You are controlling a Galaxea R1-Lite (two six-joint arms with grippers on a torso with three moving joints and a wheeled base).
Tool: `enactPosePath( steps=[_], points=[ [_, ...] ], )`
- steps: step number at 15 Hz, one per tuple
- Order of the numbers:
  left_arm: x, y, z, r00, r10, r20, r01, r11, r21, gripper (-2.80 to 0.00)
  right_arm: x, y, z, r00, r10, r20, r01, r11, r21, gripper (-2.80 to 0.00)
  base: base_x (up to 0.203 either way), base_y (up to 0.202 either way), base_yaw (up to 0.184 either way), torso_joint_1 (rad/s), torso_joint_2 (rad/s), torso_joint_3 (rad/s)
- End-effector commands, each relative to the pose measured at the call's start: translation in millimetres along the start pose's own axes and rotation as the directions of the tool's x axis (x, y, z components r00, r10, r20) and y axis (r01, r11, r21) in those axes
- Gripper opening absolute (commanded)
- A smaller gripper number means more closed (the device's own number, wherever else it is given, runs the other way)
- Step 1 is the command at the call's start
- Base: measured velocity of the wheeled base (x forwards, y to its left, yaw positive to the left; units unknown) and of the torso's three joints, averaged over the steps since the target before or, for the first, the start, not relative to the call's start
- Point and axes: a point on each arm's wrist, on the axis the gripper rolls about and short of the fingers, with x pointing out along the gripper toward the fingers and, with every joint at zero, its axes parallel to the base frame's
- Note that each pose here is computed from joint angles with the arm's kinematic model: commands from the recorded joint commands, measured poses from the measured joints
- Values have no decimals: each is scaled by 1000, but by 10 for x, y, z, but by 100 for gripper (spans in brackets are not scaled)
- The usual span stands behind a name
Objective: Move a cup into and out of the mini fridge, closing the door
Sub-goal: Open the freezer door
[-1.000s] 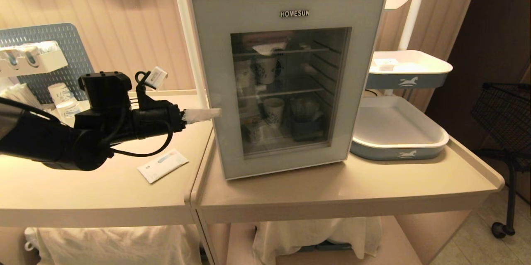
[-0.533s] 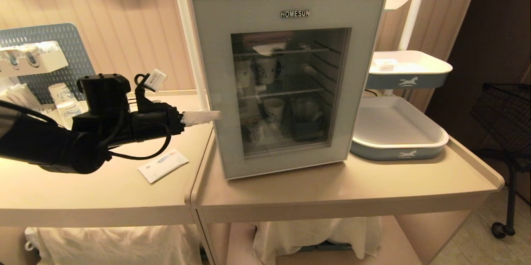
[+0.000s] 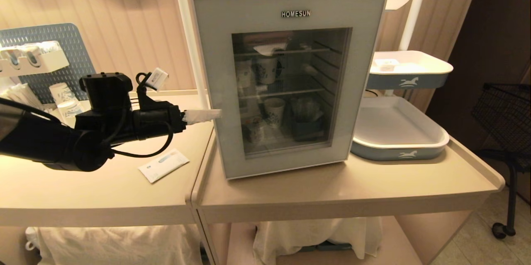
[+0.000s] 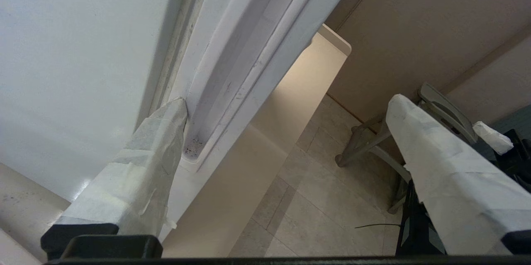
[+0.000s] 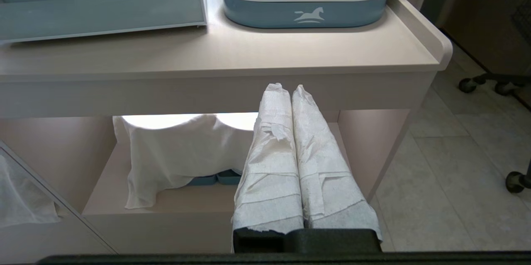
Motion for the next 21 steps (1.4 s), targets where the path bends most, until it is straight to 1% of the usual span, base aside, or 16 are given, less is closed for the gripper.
enactPosePath(
  steps=[1,3,5,8,13,16,19,21],
  points=[
    [-9,-37,16,1000,-11,2,11,1000,8,0,0,0,0,1000,0,0,0,1000,-2,-280,0,0,0,0,0,0],
    [-7,-37,25,1000,-11,4,11,1000,11,0,0,0,0,1000,0,-1,0,1000,0,-280,0,0,0,0,0,0],
    [1,-28,-2,1000,-11,-2,11,1000,1,0,1,0,0,1000,0,-1,0,1000,-2,-280,0,0,0,0,0,0],
    [87,-27,-31,999,-29,-14,29,1000,-3,0,1,0,0,1000,0,-2,0,1000,-2,-280,0,0,0,0,0,0],
    [214,56,-112,999,-41,-33,41,999,-9,0,0,0,0,1000,0,0,0,1000,-2,-280,0,0,0,0,0,0],
    [219,83,-151,999,-39,-24,39,999,-6,0,0,0,0,1000,0,-1,0,1000,-2,-280,0,0,0,0,0,0],
    [199,44,-131,999,-49,-22,48,998,-29,0,1,0,0,1000,0,-2,0,1000,-2,-280,0,0,0,0,0,0],
    [206,18,-120,998,-56,-17,55,998,-27,0,1,0,0,1000,0,-2,0,1000,-2,-280,0,0,0,0,0,0]
  ],
)
